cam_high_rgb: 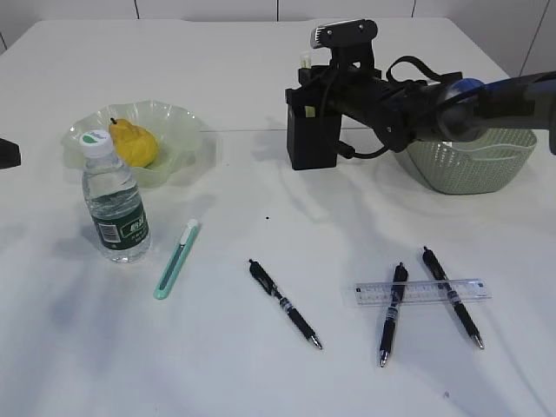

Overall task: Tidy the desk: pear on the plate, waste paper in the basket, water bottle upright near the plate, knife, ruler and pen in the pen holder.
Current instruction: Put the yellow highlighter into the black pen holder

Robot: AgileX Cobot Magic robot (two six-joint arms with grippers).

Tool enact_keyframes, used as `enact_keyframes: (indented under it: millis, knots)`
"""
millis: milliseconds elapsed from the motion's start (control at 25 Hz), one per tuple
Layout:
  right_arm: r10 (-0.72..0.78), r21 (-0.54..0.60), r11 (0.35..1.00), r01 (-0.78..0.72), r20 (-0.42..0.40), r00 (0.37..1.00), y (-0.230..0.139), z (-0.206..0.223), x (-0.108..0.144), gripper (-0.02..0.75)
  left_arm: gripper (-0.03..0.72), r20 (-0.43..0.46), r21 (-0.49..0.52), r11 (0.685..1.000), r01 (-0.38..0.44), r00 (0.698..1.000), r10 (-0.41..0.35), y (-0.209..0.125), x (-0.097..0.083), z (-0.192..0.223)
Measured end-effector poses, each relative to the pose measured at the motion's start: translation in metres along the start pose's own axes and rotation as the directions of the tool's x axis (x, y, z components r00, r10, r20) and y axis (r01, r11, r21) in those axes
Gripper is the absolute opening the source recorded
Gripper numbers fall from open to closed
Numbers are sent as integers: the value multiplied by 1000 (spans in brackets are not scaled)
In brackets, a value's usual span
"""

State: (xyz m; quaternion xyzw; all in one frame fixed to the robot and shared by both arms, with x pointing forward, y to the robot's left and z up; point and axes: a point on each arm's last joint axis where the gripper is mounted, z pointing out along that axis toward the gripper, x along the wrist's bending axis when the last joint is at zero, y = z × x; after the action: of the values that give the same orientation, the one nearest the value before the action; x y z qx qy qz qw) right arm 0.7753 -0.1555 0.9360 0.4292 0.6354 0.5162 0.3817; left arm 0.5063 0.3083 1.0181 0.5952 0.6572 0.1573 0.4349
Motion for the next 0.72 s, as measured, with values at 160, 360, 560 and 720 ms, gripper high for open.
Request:
enact_keyframes:
  millis: [160, 360, 560, 720]
  knots:
    - [0, 0, 1000, 0, 0, 1000, 0, 0, 0, 218, 538, -2, -1, 1000, -2, 1000, 2, 0, 0, 0]
    - [0, 0, 1000, 0, 0, 1000, 0, 0, 0, 241, 538, -2, -1, 1000, -2, 1000, 2, 0, 0, 0]
    - [0, 0, 1000, 0, 0, 1000, 0, 0, 0, 242, 538, -2, -1, 1000, -2, 1000, 2, 0, 0, 0]
    - [9, 49, 999, -10, 17, 1000, 6, -3, -2, 242, 538, -2, -1, 1000, -2, 1000, 2, 0, 0, 0]
